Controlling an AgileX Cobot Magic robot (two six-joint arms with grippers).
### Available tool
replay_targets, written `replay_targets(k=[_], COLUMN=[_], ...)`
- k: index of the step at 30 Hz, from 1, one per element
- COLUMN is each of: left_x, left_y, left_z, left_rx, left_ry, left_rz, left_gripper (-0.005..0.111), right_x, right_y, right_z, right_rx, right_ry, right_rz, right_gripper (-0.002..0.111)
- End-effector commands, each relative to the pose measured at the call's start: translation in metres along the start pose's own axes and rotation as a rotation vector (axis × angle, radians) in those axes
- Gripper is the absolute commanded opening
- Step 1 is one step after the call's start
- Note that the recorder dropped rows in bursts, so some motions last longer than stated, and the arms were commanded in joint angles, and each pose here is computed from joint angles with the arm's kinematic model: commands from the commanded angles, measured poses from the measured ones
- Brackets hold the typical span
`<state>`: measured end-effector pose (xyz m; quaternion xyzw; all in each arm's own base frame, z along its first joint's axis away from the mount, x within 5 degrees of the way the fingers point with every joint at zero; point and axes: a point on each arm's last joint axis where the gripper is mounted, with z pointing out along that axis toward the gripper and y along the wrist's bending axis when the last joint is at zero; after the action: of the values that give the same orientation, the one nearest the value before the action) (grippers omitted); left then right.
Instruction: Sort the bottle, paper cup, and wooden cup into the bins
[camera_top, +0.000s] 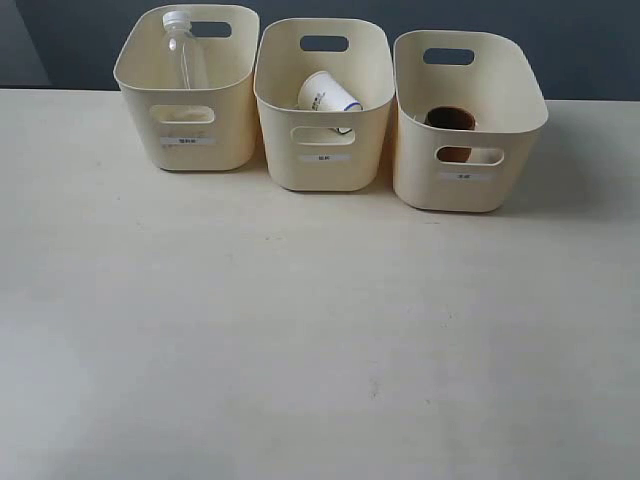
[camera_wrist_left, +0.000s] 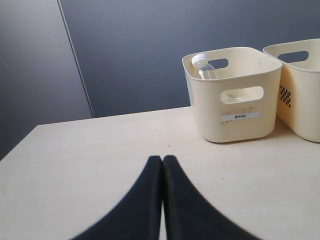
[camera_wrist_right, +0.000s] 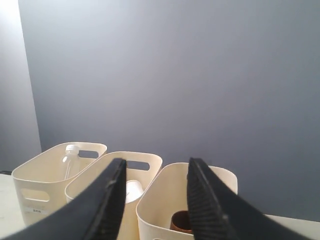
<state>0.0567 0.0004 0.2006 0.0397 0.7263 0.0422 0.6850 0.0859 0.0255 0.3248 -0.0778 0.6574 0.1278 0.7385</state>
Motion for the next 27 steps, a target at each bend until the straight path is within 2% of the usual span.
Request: replay_targets(k=[1, 5, 10, 15, 20, 27], left_x=[0.0, 0.0, 0.0, 0.0, 0.0, 0.0], left_y=[0.0, 0.0, 0.0, 0.0, 0.0, 0.0], left_z=[0.0, 0.0, 0.0, 0.0, 0.0, 0.0], left_rx=[-0.002, -0.002, -0.002, -0.002, -0.002, -0.002], left_ry=[-0.01, -0.01, -0.01, -0.01, -0.01, -0.01], left_rz=[-0.001, -0.001, -0.001, -0.001, -0.001, -0.001], left_gripper=[0.0, 0.0, 0.0, 0.0, 0.0, 0.0], right_x=[-0.004, -0.011, -0.008, 0.023, 0.056, 0.098], right_y=[-0.003, -0.003, -0.007, -0.008, -0.005, -0.013], right_z=[-0.009, -0.021, -0.037, -0.048, -0.05, -0.046], right_rx=[0.042, 0.078, 0.182, 0.244, 0.219, 0.258], right_ry=[-0.044, -0.114, -0.195, -0.199, -0.15, -0.031], right_rz=[-0.007, -0.024, 0.089, 0.059, -0.024, 0.002], right_gripper=[0.039, 0.039, 0.039, 0.039, 0.039, 0.039])
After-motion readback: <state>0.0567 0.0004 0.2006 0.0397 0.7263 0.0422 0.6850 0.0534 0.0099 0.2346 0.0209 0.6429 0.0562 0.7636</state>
